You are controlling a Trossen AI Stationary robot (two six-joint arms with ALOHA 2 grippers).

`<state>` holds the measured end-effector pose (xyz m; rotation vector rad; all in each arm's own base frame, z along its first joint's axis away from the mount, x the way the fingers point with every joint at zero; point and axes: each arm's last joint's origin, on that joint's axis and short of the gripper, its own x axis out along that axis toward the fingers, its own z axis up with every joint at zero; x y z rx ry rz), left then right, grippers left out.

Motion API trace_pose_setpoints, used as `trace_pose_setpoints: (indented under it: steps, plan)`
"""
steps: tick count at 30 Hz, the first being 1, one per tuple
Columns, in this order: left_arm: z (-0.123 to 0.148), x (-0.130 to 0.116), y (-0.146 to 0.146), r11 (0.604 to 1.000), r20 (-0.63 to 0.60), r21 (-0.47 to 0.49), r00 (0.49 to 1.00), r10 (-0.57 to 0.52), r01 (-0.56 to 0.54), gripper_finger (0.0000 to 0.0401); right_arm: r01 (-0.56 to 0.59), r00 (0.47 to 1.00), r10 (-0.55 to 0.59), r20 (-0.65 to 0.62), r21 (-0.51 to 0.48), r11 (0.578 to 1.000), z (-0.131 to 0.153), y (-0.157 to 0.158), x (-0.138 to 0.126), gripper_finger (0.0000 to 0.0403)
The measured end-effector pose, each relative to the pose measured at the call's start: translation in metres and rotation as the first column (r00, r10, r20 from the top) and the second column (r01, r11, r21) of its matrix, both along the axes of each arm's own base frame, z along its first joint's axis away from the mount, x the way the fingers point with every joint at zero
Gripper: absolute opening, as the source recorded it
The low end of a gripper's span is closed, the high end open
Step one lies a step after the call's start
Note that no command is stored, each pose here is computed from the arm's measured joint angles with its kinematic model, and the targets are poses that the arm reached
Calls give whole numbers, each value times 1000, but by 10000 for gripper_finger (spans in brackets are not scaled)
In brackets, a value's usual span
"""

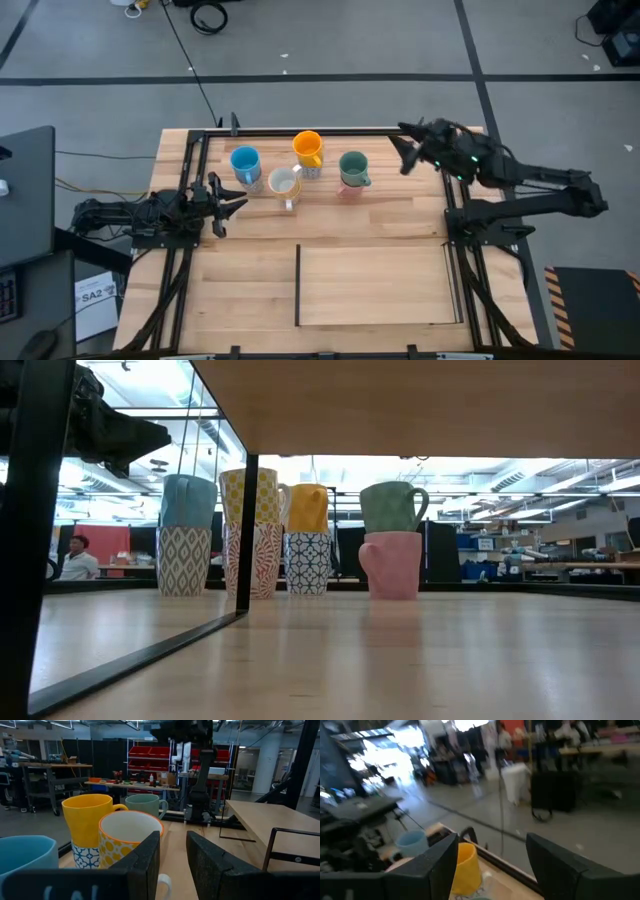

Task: Place coffee mugs
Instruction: Put the green mug on the shelf

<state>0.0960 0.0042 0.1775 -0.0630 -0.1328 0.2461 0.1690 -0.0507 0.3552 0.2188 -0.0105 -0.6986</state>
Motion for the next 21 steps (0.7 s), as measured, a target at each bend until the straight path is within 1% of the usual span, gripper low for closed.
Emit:
trace_pose_setpoints:
  steps: [4,6,10,16,21]
  plan:
    - [0,0,0,1000,0,0,1000,0,0,102,46,993,-39,-114,60,997,15,-17,22,240]
    - [0,0,0,1000,0,0,1000,0,0,102,43,986,-26,-166,98,994,20,-27,33,240]
    - [0,0,0,1000,-4,0,1000,0,0,102,27,971,24,-239,207,978,23,-46,53,240]
    - [-1,0,0,1000,-7,0,1000,0,0,102,44,931,71,-358,302,952,15,-69,75,240]
    - [-1,0,0,1000,-7,0,1000,0,0,102,64,889,89,-449,315,947,0,-82,86,240]
